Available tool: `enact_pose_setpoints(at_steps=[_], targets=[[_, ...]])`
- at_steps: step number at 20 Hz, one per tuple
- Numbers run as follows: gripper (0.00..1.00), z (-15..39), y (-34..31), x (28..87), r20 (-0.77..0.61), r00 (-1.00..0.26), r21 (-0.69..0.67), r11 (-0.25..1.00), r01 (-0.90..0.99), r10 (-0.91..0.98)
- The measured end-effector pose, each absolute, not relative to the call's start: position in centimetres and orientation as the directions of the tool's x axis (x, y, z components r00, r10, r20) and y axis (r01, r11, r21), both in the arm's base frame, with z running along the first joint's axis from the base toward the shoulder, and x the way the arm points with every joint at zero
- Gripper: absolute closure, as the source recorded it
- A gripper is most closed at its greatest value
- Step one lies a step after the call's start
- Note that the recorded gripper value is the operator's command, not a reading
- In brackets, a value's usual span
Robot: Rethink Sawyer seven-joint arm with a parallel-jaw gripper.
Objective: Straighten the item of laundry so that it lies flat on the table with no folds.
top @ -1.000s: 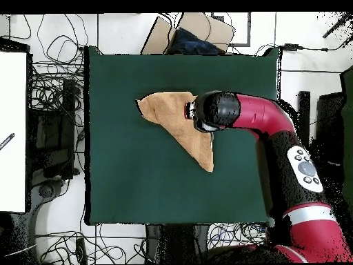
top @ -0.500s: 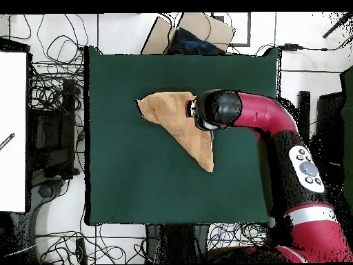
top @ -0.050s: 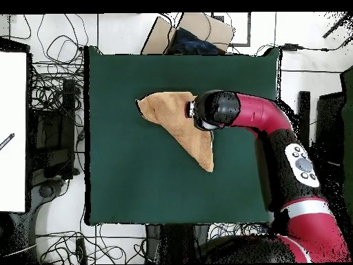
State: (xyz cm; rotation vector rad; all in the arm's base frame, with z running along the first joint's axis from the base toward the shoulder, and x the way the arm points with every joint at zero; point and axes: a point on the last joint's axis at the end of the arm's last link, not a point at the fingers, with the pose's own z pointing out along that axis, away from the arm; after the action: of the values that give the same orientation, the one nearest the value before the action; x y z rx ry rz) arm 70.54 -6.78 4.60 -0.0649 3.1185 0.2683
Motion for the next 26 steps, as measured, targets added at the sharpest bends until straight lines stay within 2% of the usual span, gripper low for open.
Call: enact_pose_setpoints(at_steps=[11, 20, 26], targets=[[0.00, 2.8, -5.7, 68.8, 0.005, -0.999, 0.190, 0.981, -0.045, -0.047], [0.00, 3.3, -6.1, 70.1, -0.103, -0.994, 0.160, 0.986, -0.047, -0.030], [0.00, 0.1, -6.0, 69.9, -0.115, -0.993, 0.175, 0.984, -0.027, -0.007]])
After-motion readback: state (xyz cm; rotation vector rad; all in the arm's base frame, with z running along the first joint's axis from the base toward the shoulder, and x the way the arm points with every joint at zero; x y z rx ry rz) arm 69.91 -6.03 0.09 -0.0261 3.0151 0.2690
